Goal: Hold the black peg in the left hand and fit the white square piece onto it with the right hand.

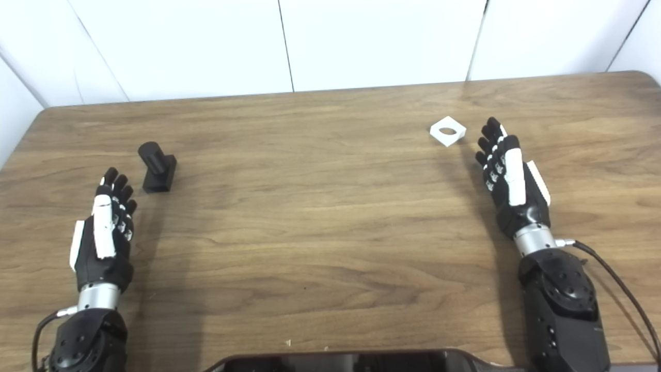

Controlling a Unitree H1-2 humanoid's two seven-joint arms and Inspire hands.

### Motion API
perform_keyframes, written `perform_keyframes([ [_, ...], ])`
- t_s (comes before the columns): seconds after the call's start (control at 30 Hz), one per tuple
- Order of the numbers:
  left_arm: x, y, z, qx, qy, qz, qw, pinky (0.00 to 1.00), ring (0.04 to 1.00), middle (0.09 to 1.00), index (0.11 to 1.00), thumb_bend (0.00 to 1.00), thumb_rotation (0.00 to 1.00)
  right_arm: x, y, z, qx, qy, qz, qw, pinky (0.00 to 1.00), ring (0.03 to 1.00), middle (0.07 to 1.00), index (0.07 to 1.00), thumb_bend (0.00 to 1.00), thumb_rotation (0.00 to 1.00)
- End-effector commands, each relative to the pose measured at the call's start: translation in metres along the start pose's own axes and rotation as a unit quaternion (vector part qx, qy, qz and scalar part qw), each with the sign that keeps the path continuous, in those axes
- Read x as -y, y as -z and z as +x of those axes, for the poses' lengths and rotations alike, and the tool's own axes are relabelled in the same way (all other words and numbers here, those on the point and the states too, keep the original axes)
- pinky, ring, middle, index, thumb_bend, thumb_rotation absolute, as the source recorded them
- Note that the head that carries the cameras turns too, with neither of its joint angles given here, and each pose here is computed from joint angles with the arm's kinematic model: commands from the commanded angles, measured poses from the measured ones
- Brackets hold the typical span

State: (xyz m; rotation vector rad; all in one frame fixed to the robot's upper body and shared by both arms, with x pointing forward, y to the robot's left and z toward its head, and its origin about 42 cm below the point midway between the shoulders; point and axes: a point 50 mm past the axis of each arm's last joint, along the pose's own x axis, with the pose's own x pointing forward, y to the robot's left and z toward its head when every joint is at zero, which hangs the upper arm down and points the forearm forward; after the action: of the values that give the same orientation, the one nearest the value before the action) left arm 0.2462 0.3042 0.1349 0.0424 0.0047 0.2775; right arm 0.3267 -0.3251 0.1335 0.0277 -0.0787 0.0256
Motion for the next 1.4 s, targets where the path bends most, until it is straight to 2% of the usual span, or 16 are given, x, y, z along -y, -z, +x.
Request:
perform_keyframes([
  [0.0, 0.002, -0.023, 0.007, 0.027, -0.018, 0.062, 0.998, 1.0, 1.0, 1.0, 0.991, 0.45, 0.83, 0.0, 0.007, -0.004, -0.004, -0.004, 0.007, 1.0, 1.0, 1.0, 1.0, 1.0, 0.6, 1.0],
  [0.03, 0.002, -0.026, 0.007, 0.019, -0.029, 0.101, 0.994, 1.0, 1.0, 1.0, 0.979, 0.47, 0.77, 0.001, 0.007, -0.003, -0.004, -0.005, 0.008, 1.0, 1.0, 1.0, 1.0, 1.0, 0.6, 1.0],
  [0.1, 0.004, -0.032, 0.006, 0.011, -0.049, 0.168, 0.985, 1.0, 1.0, 1.0, 0.981, 0.49, 0.71, 0.001, 0.008, -0.003, -0.004, -0.005, 0.009, 1.0, 1.0, 1.0, 1.0, 1.0, 0.6, 1.0],
  [0.17, 0.007, -0.039, 0.005, 0.004, -0.068, 0.225, 0.972, 0.92, 0.974, 0.991, 0.971, 0.52, 0.63, 0.0, 0.009, -0.003, -0.005, -0.006, 0.008, 1.0, 1.0, 1.0, 1.0, 1.0, 0.6, 1.0],
  [0.2, 0.008, -0.042, 0.005, 0.002, -0.075, 0.244, 0.967, 0.92, 0.974, 0.995, 0.973, 0.57, 0.57, 0.0, 0.01, -0.003, -0.006, -0.008, 0.01, 1.0, 1.0, 1.0, 1.0, 1.0, 0.6, 1.0],
  [0.27, 0.01, -0.046, 0.005, 0.004, -0.082, 0.266, 0.96, 0.93, 0.993, 0.999, 0.979, 0.61, 0.51, -0.001, 0.011, -0.002, -0.005, -0.009, 0.014, 1.0, 1.0, 1.0, 1.0, 1.0, 0.6, 1.0],
  [0.37, 0.012, -0.049, 0.007, 0.008, -0.092, 0.293, 0.952, 0.94, 1.0, 1.0, 0.97, 0.67, 0.45, -0.002, 0.012, -0.002, -0.006, -0.011, 0.014, 1.0, 1.0, 1.0, 1.0, 1.0, 0.6, 1.0],
  [0.47, 0.014, -0.053, 0.01, 0.018, -0.109, 0.331, 0.937, 0.93, 1.0, 0.995, 0.945, 0.72, 0.4, -0.004, 0.012, -0.001, -0.006, -0.011, 0.017, 1.0, 1.0, 1.0, 1.0, 1.0, 0.6, 1.0],
  [0.6, 0.015, -0.055, 0.018, 0.025, -0.134, 0.393, 0.909, 0.92, 1.0, 0.989, 0.922, 0.78, 0.4, -0.006, 0.012, 0.0, -0.007, -0.01, 0.015, 1.0, 1.0, 1.0, 1.0, 1.0, 0.6, 1.0],
  [0.7, 0.016, -0.056, 0.024, 0.027, -0.145, 0.422, 0.894, 0.92, 1.0, 0.987, 0.91, 0.79, 0.41, -0.006, 0.012, 0.0, -0.004, -0.009, 0.015, 1.0, 1.0, 1.0, 1.0, 1.0, 0.6, 1.0],
  [0.9, 0.017, -0.053, 0.039, 0.026, -0.159, 0.486, 0.859, 1.0, 1.0, 0.999, 0.893, 0.79, 0.46, -0.007, 0.012, -0.001, -0.006, -0.01, 0.013, 1.0, 1.0, 1.0, 1.0, 1.0, 0.61, 1.0],
  [1.0, 0.016, -0.051, 0.046, 0.024, -0.155, 0.514, 0.843, 1.0, 1.0, 1.0, 0.88, 0.78, 0.47, -0.007, 0.013, -0.001, -0.005, -0.011, 0.011, 1.0, 1.0, 1.0, 1.0, 1.0, 0.61, 1.0],
  [1.2, 0.014, -0.048, 0.059, 0.016, -0.149, 0.547, 0.824, 1.0, 1.0, 1.0, 0.853, 0.77, 0.48, -0.008, 0.014, -0.001, -0.006, -0.009, 0.01, 1.0, 1.0, 1.0, 1.0, 1.0, 0.62, 1.0],
  [1.37, 0.013, -0.045, 0.07, 0.011, -0.14, 0.558, 0.818, 1.0, 1.0, 1.0, 0.846, 0.78, 0.46, -0.009, 0.018, -0.002, -0.007, -0.009, 0.008, 1.0, 1.0, 1.0, 1.0, 1.0, 0.63, 1.0],
])
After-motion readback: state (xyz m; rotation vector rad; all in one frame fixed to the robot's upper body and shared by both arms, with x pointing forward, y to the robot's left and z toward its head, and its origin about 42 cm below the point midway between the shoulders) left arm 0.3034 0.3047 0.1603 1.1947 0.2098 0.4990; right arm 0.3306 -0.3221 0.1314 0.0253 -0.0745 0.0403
